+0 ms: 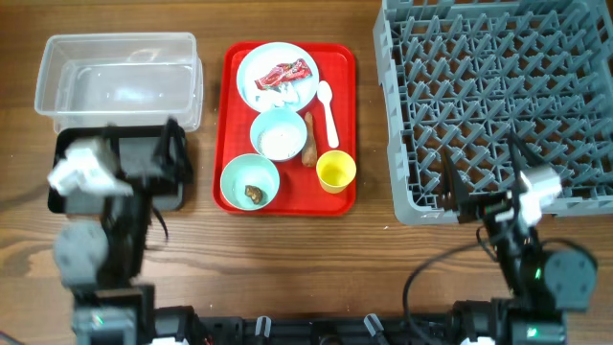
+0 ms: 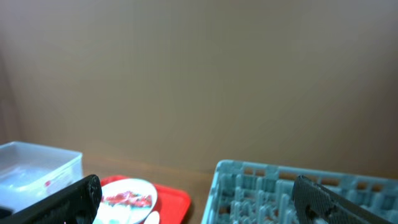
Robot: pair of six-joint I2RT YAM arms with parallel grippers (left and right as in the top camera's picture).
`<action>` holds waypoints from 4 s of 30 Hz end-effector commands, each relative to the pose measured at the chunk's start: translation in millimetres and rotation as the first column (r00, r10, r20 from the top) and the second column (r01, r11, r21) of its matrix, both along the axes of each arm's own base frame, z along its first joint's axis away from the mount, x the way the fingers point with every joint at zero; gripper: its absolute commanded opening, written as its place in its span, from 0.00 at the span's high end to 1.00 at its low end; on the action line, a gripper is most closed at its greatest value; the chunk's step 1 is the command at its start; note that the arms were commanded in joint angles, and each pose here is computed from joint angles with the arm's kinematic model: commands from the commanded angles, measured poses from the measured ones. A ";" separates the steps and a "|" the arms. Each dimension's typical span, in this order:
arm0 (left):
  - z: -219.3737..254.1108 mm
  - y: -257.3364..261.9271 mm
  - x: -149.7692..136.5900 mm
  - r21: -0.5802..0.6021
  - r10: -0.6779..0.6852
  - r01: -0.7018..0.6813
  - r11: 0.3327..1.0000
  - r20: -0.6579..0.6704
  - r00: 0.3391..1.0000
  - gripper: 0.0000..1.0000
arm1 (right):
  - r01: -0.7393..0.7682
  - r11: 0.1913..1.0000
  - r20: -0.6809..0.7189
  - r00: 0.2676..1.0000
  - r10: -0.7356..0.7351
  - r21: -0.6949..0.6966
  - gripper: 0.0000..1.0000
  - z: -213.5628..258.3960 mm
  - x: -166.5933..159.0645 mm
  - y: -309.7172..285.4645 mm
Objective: Sort waste into correct bins and load items into the dishwasher rack
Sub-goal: 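Reach left gripper to the white plate and grasp the white tissue, then carry the tissue with left gripper and drop it into clear bin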
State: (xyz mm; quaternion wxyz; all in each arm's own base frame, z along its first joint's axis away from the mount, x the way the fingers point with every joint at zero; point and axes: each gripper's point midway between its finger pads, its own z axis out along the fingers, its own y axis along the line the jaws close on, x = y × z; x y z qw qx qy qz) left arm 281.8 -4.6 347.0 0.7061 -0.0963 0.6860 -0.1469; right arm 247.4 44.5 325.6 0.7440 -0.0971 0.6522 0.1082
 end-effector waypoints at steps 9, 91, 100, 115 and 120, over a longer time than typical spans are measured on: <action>25.1 -58.3 139.4 -0.023 -0.249 0.266 0.964 -0.429 0.868 0.00 | -0.073 0.996 -0.430 0.898 0.091 0.060 0.00 -18.1 57.4 10.1; -166.0 -21.3 220.6 0.016 0.062 -0.096 0.995 -0.867 0.495 0.96 | 0.029 0.985 -0.904 0.402 0.146 0.172 0.00 -174.9 81.5 11.6; -192.7 73.2 217.6 0.174 0.291 -0.304 0.937 -0.870 0.398 0.96 | 0.054 0.981 -0.901 0.407 0.150 0.188 0.00 -172.9 84.4 11.4; -215.3 76.2 219.9 0.134 0.237 -0.286 0.949 -0.899 0.368 0.00 | 0.052 0.981 -0.898 0.413 0.149 0.187 0.00 -172.2 85.6 11.3; -214.7 77.2 220.3 0.128 0.235 -0.292 0.948 -0.899 0.370 0.00 | 0.052 0.981 -0.898 0.413 0.149 0.187 0.00 -172.2 85.6 11.3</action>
